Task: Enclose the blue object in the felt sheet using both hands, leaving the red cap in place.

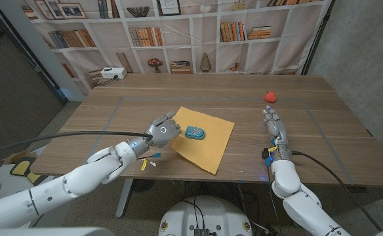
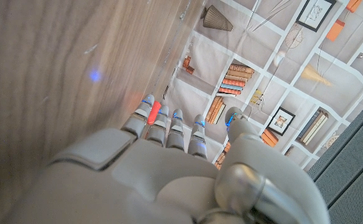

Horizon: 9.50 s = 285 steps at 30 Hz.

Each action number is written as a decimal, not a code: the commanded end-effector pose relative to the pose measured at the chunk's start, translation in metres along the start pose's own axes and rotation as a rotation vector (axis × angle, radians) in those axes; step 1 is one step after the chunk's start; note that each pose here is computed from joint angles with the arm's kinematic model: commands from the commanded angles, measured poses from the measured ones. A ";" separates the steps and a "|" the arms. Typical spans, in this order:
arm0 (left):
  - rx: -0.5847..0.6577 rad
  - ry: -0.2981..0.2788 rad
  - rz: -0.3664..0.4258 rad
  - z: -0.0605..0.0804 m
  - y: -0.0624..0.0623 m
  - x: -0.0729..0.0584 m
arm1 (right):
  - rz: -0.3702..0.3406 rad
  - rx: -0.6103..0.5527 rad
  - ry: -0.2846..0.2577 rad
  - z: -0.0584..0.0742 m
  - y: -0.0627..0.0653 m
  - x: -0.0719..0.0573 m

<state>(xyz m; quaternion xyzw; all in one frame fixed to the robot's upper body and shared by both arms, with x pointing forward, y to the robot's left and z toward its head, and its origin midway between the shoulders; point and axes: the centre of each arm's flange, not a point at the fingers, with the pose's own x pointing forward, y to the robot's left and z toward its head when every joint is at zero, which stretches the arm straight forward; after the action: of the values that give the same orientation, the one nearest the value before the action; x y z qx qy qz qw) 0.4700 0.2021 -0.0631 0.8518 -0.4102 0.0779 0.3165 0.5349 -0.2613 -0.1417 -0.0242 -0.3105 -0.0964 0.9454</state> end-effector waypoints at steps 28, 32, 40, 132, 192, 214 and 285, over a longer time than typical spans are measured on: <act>-0.175 -0.065 0.094 0.014 0.018 0.102 | 0.019 -0.012 0.052 -0.011 -0.037 -0.003; -0.190 -0.081 0.107 0.018 0.015 0.113 | 0.022 -0.008 0.058 -0.014 -0.041 -0.003; -0.224 -0.097 0.139 0.027 0.010 0.134 | 0.035 -0.020 0.045 -0.010 -0.046 0.001; -0.121 -0.027 0.323 0.076 -0.044 0.165 | 0.707 -0.048 0.218 0.047 0.017 0.041; -0.648 0.315 0.562 0.019 0.005 0.133 | 0.880 -0.325 0.447 0.029 0.071 0.061; -0.794 0.218 -0.310 -0.011 0.006 0.136 | 0.886 -0.332 0.436 0.027 0.078 0.063; -1.006 0.091 -0.708 0.013 -0.029 0.136 | 0.422 0.607 -0.331 0.041 0.030 0.045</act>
<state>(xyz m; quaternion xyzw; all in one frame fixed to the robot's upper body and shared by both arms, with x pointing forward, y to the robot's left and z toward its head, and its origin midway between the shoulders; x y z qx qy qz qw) 0.5822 0.1179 -0.0299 0.6888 -0.0726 -0.1987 0.6934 0.5777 -0.2055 -0.0864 0.0381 -0.3039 0.2671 0.9137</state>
